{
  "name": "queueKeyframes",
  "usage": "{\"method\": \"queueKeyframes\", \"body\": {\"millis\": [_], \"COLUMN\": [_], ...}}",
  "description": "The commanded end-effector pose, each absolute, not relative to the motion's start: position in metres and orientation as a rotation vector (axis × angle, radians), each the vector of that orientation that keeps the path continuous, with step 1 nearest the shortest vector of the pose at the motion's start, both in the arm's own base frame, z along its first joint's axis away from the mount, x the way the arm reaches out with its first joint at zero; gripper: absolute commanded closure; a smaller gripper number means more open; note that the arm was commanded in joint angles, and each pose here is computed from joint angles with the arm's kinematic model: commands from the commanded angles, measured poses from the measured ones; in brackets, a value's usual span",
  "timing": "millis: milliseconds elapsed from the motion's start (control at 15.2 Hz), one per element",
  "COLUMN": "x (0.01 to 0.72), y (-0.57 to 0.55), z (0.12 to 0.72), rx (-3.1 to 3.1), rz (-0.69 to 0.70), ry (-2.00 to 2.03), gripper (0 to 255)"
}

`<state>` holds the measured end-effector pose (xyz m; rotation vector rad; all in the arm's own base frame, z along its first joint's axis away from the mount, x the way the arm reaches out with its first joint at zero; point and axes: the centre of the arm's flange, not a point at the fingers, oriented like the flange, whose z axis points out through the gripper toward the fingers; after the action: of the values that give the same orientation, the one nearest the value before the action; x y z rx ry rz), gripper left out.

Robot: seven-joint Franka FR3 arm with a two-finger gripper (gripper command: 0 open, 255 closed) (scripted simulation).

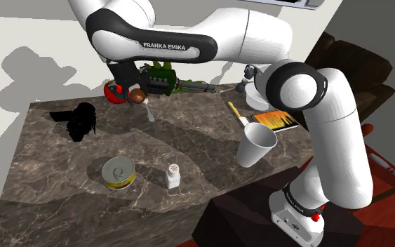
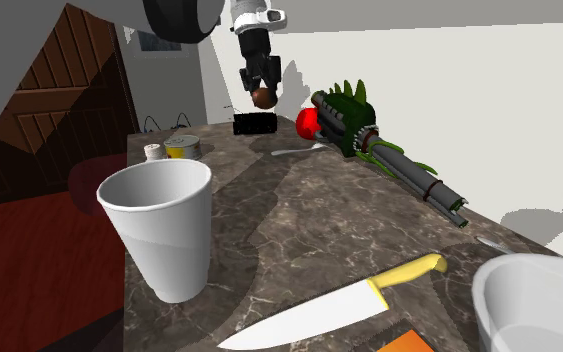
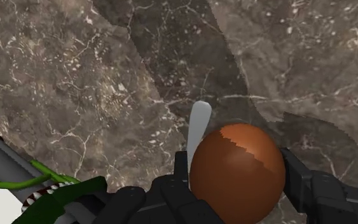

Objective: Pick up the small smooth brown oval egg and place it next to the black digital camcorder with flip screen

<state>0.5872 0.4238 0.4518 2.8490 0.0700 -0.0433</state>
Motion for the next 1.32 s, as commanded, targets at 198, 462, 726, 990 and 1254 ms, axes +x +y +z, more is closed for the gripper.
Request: {"method": "queueKeyframes", "body": {"millis": [198,462,726,990,1254], "x": [0.588,0.588,0.588,0.588,0.588], "y": [0.424,0.424,0.424,0.424,0.424], "z": [0.425,0.404,0.383,0.362,0.341], "rx": [2.850,2.850,2.850,2.850,2.850], "rz": [-0.042,-0.042,-0.042,-0.042,-0.042], "ry": [0.070,0.070,0.070,0.070,0.070], "gripper": [255,255,255,255,255]}}
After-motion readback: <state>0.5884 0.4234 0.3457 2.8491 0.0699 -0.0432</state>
